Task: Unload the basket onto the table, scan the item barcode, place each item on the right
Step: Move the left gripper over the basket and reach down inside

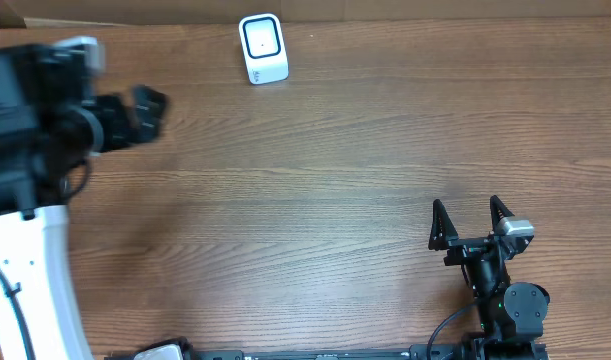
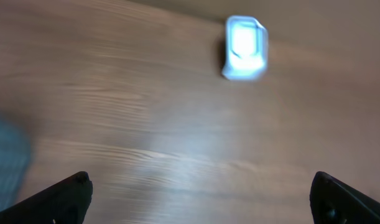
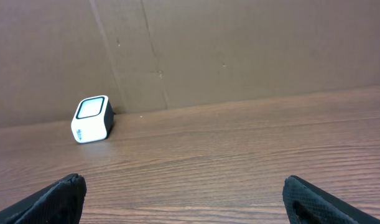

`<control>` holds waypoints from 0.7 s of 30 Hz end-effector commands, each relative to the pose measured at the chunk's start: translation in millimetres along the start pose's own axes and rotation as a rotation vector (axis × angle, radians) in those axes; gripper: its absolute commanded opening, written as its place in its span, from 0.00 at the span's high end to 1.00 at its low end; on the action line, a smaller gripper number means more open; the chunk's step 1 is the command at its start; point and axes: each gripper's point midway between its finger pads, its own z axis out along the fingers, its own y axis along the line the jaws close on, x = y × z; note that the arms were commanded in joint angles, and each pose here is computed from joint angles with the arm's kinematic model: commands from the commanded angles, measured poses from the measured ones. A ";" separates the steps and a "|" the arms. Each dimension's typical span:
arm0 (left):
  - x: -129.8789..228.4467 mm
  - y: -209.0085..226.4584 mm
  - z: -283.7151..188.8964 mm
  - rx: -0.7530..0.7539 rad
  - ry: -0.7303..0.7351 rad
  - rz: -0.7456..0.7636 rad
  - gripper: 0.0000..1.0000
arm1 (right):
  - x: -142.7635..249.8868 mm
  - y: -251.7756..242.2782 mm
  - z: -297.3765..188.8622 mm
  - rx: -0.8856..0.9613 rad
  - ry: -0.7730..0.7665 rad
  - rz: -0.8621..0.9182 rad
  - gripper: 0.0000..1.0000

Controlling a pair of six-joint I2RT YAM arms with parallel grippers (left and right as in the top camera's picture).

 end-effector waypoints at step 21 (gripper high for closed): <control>49.6 274.5 -14.0 -0.645 0.094 -0.776 0.00 | 1.7 -0.8 0.1 0.004 -0.006 -0.001 0.00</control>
